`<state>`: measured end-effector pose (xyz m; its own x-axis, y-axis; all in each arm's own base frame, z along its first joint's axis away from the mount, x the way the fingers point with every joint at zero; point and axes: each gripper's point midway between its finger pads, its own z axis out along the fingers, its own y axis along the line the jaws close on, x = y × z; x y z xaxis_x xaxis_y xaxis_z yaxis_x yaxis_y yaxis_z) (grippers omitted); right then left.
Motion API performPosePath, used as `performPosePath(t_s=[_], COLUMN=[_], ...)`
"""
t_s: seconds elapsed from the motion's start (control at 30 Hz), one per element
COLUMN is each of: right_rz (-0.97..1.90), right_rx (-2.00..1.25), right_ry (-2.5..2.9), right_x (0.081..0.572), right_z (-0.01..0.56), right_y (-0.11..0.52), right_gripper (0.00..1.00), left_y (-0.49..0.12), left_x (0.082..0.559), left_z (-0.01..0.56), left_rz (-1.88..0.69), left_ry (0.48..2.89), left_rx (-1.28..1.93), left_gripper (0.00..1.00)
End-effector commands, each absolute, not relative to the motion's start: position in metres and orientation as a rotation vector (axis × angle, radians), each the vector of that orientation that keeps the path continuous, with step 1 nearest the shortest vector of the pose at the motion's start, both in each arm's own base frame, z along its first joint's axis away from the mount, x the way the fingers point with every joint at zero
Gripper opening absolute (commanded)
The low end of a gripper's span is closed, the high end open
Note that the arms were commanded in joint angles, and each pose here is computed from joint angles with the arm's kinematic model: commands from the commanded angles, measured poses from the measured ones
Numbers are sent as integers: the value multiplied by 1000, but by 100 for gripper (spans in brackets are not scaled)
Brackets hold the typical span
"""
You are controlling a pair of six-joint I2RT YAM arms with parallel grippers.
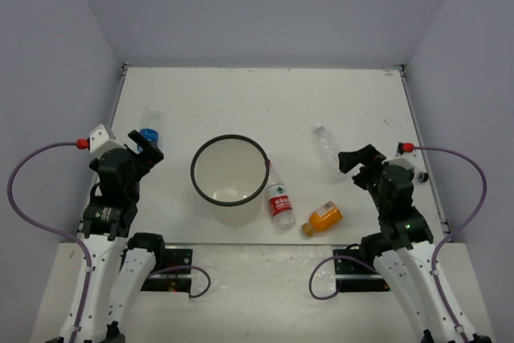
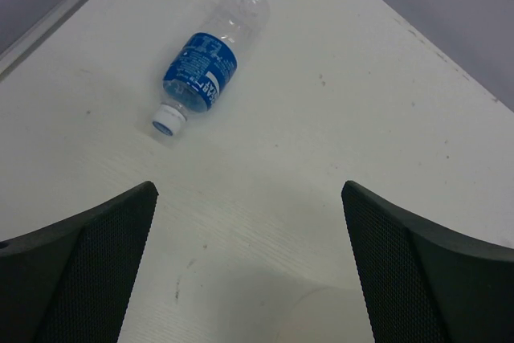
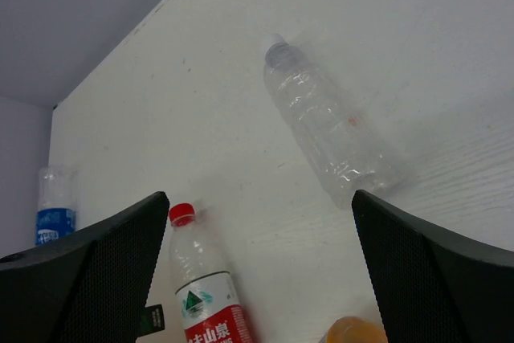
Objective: Put the plastic bottles in the bin
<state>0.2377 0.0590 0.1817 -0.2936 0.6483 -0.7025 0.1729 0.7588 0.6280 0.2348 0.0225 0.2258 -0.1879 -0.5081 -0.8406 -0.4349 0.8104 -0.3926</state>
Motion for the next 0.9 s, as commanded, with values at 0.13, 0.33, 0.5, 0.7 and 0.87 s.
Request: performPosePath(t_s=[0.13,0.33,0.5,0.7,0.87], right_rz=[539,297,164,99,145], right_rx=[472,283,239,241,417], right_ry=[1843,1952,2103,2238,2322], right_x=[243,279,317,354,362], right_z=[198,212,192,165,146], right_y=[70,60,57,57,42], right_gripper=[99,99,99,99,99], left_y=[18,18,19,21,23], left_x=[246,248,248,251,255], left_z=[222,214,211,207,204], left_rz=[-118,-102,-106,-92,-77], left_ry=[1812,1837,1828,1826,1829], left_rx=[-755,-754,-758,-772,-781], left_gripper=[100,100,100,100,100])
